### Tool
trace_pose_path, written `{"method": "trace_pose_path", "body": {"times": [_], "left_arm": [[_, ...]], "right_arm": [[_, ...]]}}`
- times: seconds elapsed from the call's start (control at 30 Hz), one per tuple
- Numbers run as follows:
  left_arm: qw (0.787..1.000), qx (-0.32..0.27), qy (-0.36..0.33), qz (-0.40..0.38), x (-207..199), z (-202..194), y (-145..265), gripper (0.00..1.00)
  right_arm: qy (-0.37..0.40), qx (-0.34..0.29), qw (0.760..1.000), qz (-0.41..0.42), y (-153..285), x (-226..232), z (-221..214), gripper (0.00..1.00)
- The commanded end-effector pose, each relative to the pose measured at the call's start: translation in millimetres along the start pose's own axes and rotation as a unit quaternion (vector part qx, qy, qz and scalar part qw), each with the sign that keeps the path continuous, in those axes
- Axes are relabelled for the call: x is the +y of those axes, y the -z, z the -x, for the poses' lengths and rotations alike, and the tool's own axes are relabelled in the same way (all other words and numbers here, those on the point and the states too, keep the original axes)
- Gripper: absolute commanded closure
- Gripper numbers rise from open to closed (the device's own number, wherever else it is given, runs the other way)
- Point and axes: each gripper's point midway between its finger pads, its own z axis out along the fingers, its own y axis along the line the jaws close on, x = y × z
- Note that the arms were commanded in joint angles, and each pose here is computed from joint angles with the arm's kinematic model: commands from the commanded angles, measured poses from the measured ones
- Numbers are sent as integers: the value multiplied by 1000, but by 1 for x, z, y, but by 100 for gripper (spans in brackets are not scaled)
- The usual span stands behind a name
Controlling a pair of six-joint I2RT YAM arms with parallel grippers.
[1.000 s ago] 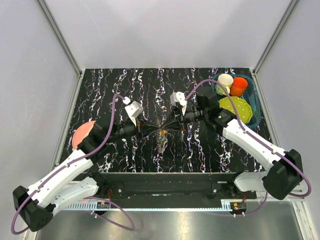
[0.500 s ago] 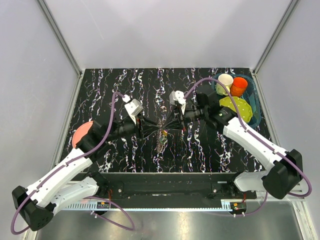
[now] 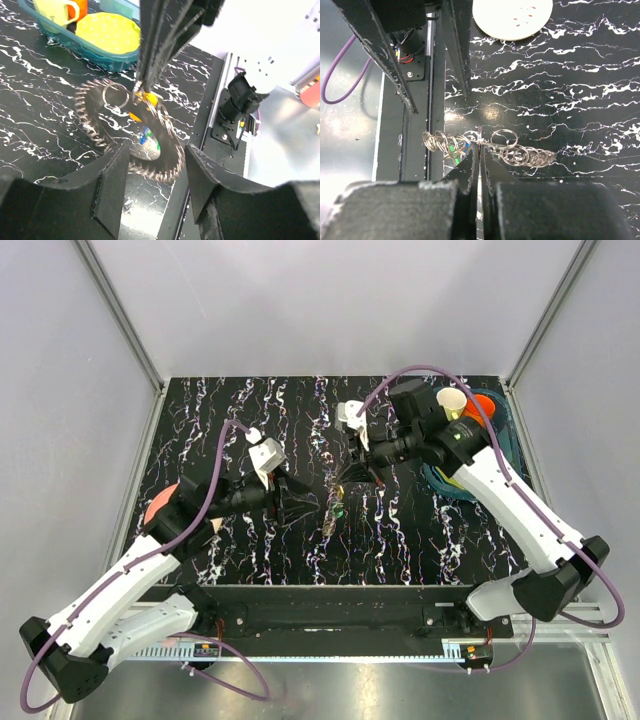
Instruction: Remove the keys from the keyring
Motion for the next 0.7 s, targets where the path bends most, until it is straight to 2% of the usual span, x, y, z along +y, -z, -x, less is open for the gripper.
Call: {"method": "trace_pose_path", "body": {"times": [0.0, 0.27, 0.43, 0.67], "left_arm": [[998, -12, -24, -49, -19, 20, 7, 50], [997, -3, -15, -77, -26, 21, 4, 50], [994, 19, 9, -112, -31, 14, -4, 59], [991, 16, 13, -133, -35, 10, -6, 67]], "right_arm": [[-18, 60, 998, 8, 12, 11, -5, 100], [-29, 100, 994, 37, -1, 35, 1, 100], [-27, 105, 993, 51, -10, 43, 4, 100], [-20, 102, 992, 66, -15, 50, 8, 100]]}}
